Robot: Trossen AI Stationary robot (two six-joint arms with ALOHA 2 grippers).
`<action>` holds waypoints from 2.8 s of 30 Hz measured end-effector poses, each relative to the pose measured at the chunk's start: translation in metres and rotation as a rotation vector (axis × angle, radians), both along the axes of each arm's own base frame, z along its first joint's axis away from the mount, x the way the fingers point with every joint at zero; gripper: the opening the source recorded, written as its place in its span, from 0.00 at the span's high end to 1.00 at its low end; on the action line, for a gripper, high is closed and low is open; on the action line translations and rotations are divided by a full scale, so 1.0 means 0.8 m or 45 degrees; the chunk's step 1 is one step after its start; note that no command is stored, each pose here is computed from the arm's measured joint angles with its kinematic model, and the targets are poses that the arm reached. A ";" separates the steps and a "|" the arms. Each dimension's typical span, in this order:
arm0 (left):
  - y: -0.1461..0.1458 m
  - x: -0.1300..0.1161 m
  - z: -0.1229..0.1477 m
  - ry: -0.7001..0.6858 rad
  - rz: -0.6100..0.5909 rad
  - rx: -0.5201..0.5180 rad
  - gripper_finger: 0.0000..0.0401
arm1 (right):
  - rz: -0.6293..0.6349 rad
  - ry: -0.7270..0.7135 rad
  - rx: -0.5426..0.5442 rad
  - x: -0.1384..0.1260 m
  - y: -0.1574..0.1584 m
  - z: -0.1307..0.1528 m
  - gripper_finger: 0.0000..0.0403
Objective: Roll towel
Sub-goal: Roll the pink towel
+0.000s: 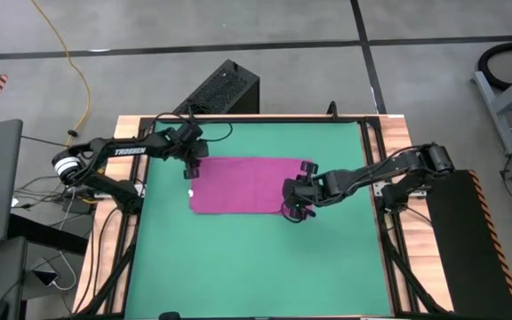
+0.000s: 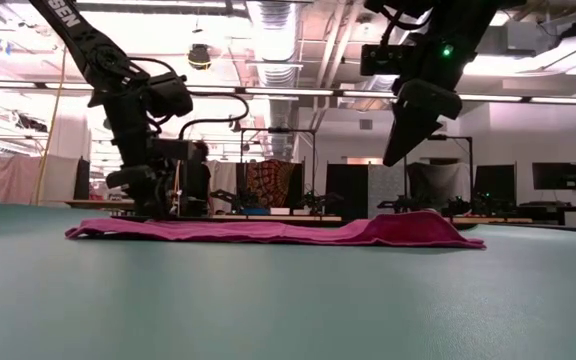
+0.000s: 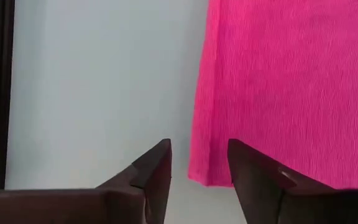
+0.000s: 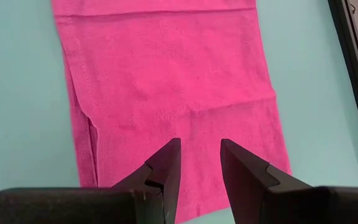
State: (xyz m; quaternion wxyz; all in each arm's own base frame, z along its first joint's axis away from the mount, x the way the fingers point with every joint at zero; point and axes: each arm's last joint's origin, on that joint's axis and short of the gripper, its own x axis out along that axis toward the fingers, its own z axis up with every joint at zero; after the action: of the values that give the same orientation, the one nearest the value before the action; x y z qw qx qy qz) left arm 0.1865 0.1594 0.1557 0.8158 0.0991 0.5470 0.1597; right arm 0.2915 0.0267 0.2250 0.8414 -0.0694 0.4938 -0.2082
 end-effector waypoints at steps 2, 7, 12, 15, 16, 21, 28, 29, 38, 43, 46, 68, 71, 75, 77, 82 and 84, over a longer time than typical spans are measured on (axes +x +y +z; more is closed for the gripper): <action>-0.001 -0.001 -0.001 0.014 0.001 -0.010 0.66 | 0.000 0.000 0.000 0.000 0.000 0.000 0.66; -0.001 -0.001 -0.001 0.016 0.004 -0.013 0.70 | 0.000 -0.003 0.000 0.000 0.000 0.000 0.66; -0.001 -0.002 -0.001 0.018 0.003 -0.016 0.71 | 0.007 -0.003 0.000 0.000 0.002 0.000 0.66; -0.001 -0.002 -0.001 0.016 0.008 -0.024 0.72 | 0.015 -0.004 0.001 0.000 0.004 0.000 0.66; -0.001 -0.002 -0.001 0.014 0.010 -0.025 0.73 | 0.017 -0.004 0.001 0.000 0.005 0.000 0.66; -0.002 -0.002 -0.002 -0.001 0.022 -0.047 0.78 | 0.025 -0.004 0.001 0.000 0.007 0.000 0.66; -0.005 -0.007 -0.011 0.015 0.028 -0.059 0.81 | 0.024 -0.005 0.002 0.000 0.007 0.000 0.66; -0.004 -0.007 -0.011 0.011 0.032 -0.048 0.82 | 0.024 -0.006 0.001 0.000 0.007 0.000 0.66; 0.002 -0.009 -0.008 -0.028 0.060 -0.068 0.99 | 0.024 -0.009 0.002 0.000 0.007 0.000 0.66; 0.003 -0.011 -0.009 -0.006 0.087 -0.048 1.00 | 0.024 -0.016 0.003 0.001 0.007 0.001 0.66; 0.005 -0.010 -0.005 0.021 0.150 0.010 1.00 | 0.023 -0.016 0.003 0.001 0.007 0.001 0.66; -0.004 0.000 0.049 -0.076 0.064 0.017 0.96 | 0.036 -0.002 -0.031 0.004 -0.007 0.001 0.65; -0.003 0.001 0.050 -0.086 0.054 0.033 0.89 | 0.053 -0.037 -0.055 0.011 -0.026 0.005 0.59; -0.004 0.000 0.049 -0.096 0.046 0.000 0.79 | -0.001 -0.035 -0.033 0.013 -0.074 0.006 0.48; -0.004 -0.001 0.048 -0.113 0.035 -0.048 0.74 | -0.034 -0.036 0.037 0.009 -0.102 0.005 0.43; 0.009 -0.013 0.048 -0.165 0.118 -0.116 0.66 | -0.136 -0.003 0.128 -0.010 -0.165 0.002 0.37; 0.015 -0.020 0.048 -0.190 0.151 -0.143 0.65 | -0.177 -0.002 0.136 -0.018 -0.184 0.002 0.37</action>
State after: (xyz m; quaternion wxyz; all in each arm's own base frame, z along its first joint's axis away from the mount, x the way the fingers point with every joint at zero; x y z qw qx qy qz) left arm 0.1707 0.1714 0.1939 0.8476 0.0087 0.4977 0.1837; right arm 0.2769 -0.1208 0.2269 0.8279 0.0100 0.5070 -0.2395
